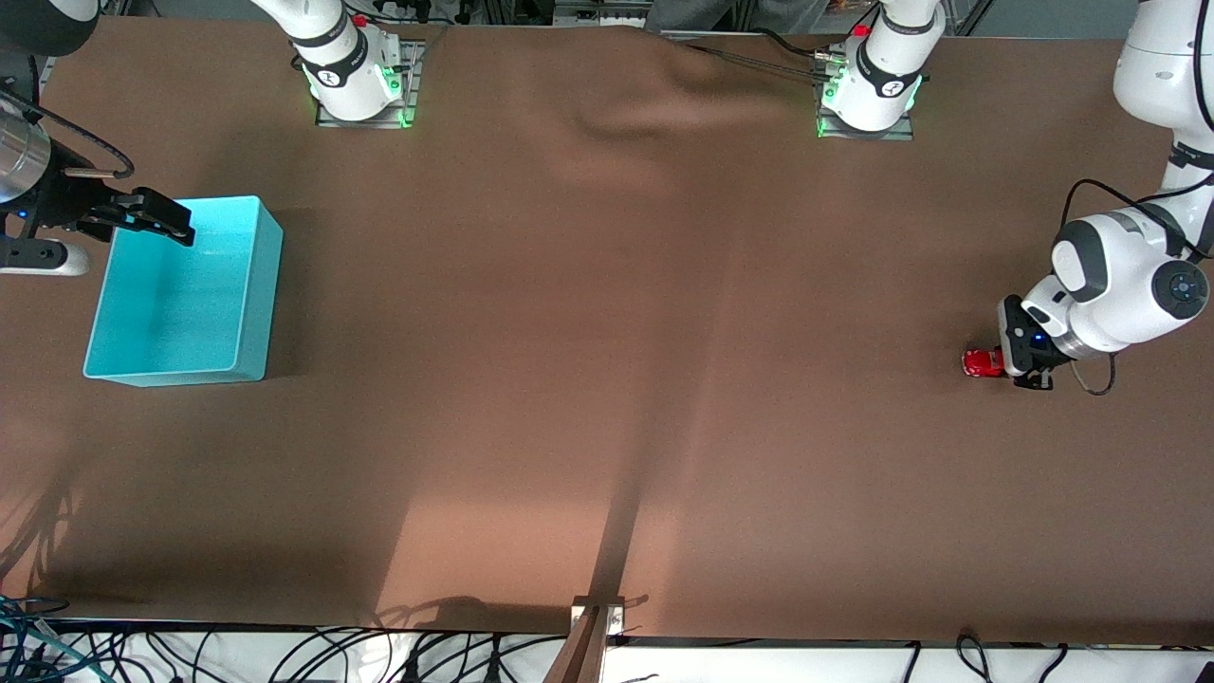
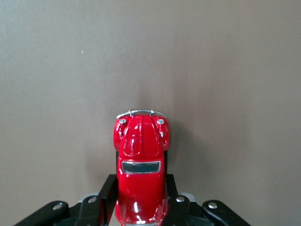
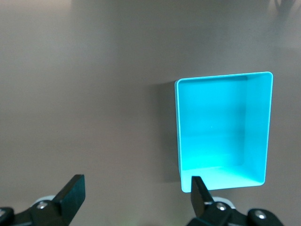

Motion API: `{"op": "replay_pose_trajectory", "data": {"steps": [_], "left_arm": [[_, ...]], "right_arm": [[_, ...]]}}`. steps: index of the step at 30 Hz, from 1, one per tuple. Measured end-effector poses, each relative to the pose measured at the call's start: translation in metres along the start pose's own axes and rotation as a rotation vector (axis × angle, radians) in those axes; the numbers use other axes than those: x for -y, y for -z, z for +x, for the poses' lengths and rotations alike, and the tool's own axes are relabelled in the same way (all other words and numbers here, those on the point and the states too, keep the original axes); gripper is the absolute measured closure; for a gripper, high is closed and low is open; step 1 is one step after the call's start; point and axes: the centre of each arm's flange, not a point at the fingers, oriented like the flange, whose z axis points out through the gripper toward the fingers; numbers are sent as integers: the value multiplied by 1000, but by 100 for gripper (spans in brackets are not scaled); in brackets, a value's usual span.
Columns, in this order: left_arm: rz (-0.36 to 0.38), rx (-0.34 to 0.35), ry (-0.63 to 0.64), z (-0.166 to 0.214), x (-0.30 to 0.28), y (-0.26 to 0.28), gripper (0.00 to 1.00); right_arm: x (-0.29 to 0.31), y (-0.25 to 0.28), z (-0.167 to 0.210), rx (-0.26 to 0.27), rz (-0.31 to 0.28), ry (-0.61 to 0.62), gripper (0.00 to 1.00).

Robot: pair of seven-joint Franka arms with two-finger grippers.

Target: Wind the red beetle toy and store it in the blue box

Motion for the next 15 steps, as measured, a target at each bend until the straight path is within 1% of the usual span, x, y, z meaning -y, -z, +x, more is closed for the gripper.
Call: {"op": "replay_pose_trajectory", "data": {"steps": [15], "left_arm": [[-5, -1, 3, -5, 1, 0, 55]], "right_arm": [[0, 0, 0, 0, 0, 0, 0]]}}
